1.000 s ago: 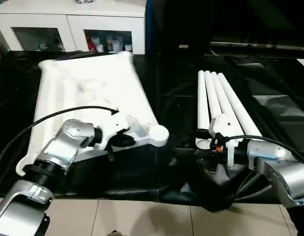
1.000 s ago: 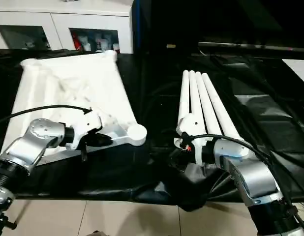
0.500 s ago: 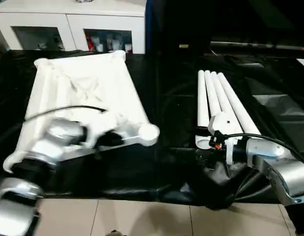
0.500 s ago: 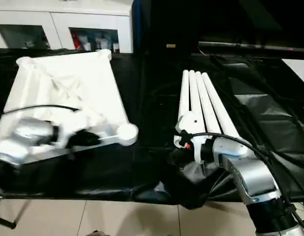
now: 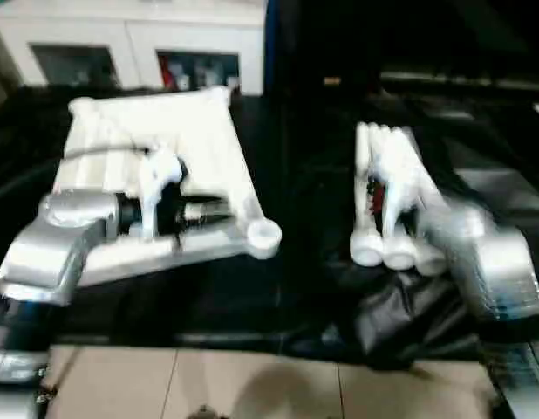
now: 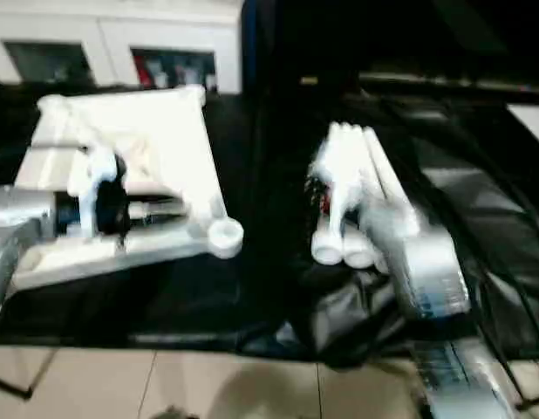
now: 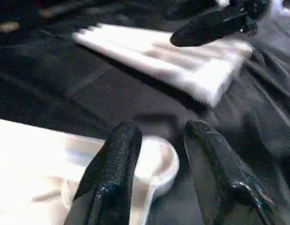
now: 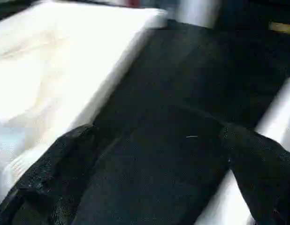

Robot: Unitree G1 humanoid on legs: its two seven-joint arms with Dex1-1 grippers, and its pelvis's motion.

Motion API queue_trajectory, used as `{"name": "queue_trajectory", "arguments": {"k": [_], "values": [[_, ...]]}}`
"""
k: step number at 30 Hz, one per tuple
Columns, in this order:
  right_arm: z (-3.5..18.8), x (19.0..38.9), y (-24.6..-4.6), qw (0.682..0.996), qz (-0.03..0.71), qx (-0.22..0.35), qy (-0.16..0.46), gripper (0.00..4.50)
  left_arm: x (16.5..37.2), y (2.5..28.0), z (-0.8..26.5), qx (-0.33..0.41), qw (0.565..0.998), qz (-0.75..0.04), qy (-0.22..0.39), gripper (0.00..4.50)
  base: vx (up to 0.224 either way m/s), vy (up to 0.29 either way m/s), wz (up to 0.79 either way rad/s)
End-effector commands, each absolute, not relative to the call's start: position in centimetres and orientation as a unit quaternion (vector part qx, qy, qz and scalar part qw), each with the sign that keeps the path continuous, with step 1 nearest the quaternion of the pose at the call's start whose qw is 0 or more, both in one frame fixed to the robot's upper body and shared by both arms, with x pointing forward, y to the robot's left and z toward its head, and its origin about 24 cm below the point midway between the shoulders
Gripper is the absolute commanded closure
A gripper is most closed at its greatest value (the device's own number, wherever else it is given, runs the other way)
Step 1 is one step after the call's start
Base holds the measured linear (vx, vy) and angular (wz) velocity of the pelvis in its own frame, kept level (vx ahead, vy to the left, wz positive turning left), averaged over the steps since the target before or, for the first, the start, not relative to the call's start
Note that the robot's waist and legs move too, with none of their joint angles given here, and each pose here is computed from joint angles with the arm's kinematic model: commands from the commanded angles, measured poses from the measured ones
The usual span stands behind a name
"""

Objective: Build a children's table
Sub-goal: Move to table, then pick table leg

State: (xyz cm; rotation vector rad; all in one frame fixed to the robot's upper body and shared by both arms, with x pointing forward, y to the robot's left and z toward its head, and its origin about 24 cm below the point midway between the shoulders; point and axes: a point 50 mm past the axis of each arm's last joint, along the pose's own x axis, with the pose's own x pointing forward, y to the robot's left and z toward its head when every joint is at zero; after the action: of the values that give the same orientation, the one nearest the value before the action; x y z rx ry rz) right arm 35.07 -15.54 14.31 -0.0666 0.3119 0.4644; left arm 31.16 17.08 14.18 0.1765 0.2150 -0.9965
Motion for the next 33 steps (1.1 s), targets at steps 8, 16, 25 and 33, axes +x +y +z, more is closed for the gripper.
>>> {"name": "queue_trajectory", "arguments": {"k": [8, 16, 25, 33], "values": [[12.7, 37.3, -16.1, 0.962, 0.116, -0.044, 0.242, 0.0, 28.9, 15.0, 12.0, 0.086, 0.866, -0.471, 0.144, 1.78, 0.0, 0.0, 0.0], [10.8, 38.6, -15.6, 0.945, 0.085, 0.011, 0.316, 0.0, 28.3, 14.9, 12.1, 0.121, 0.857, -0.474, 0.159, 1.04, 0.0, 0.0, 0.0], [9.9, 38.9, -15.7, 0.935, 0.063, 0.009, 0.35, 0.0, 27.8, 15.4, 12.4, 0.136, 0.843, -0.489, 0.175, 0.62, 0.0, 0.0, 0.0], [8.4, 38.6, -15.6, 0.921, 0.058, 0.031, 0.383, 0.0, 27.3, 15.5, 12.3, 0.146, 0.831, -0.504, 0.185, 0.62, 0.0, 0.0, 0.0]]}}
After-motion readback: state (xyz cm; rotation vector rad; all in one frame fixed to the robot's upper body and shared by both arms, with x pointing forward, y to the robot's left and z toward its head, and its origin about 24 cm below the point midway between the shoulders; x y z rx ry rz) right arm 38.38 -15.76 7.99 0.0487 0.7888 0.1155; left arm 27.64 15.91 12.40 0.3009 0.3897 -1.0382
